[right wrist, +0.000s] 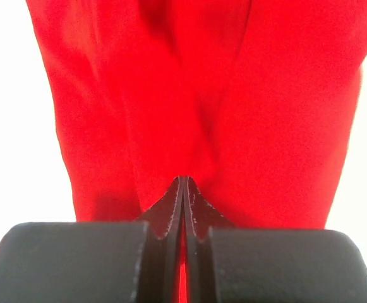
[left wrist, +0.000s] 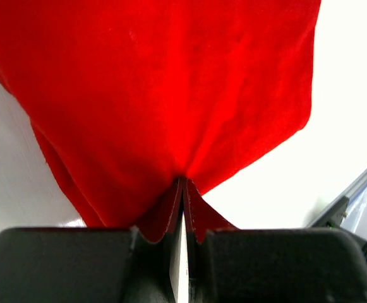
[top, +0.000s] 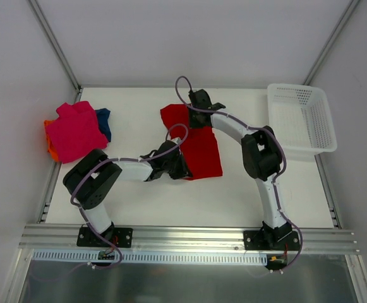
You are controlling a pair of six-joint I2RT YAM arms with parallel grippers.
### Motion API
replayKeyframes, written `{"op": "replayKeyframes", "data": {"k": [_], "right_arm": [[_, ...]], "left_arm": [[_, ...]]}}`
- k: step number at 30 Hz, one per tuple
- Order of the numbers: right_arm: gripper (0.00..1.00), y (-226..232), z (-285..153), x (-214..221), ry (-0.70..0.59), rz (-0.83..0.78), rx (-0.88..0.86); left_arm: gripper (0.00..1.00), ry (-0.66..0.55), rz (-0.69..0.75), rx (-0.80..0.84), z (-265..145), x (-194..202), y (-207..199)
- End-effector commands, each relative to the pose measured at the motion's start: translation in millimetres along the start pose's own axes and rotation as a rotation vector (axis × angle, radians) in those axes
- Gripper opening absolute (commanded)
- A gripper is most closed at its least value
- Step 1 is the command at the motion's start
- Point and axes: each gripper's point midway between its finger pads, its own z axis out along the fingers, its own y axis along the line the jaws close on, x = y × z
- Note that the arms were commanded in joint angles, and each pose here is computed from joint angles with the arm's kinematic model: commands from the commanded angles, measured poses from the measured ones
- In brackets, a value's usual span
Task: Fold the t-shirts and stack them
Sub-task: Fold the tshirt
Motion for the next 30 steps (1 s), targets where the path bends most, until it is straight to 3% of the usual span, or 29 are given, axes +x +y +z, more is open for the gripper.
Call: {"op": "replayKeyframes", "data": {"k": [1,7,10,11,13,14,15,21,30], "right_arm": [[0.0,-7,-18,-59,-0.13,-0.027,0.059],[0.0,-14,-64,-122,-0.235,-0.052,0.078],[0.0,-19,-80,-110,-0.22,-0.069,0.084],[0.0,-17,-104,-117,-0.256,-0.064,0.07],[0.0,-25,-105,-88,-0.2,-0.066,0.078],[0.0,-24,-128,-92,-0.239,-0.06,0.065],[0.0,-31,-122,-68,-0.19,-0.062,0.075],[0.0,-46,-156,-29,-0.194,-0.042,0.085],[0.01,-49,-188,22,-0.177,-0.001,0.058]], "left_arm": [[0.0,0.079,-0.021,-0.11,-7,40,34],[0.0,0.077,-0.023,-0.117,-15,50,38],[0.0,0.057,-0.014,-0.118,-20,47,37],[0.0,0.052,-0.007,-0.116,-24,45,35],[0.0,0.042,0.001,-0.117,-28,43,33],[0.0,0.04,0.006,-0.115,-31,43,32],[0.0,0.039,0.005,-0.133,-34,44,37],[0.0,-0.001,0.005,-0.137,-56,51,48],[0.0,-0.162,0.097,-0.09,-107,15,18]]}}
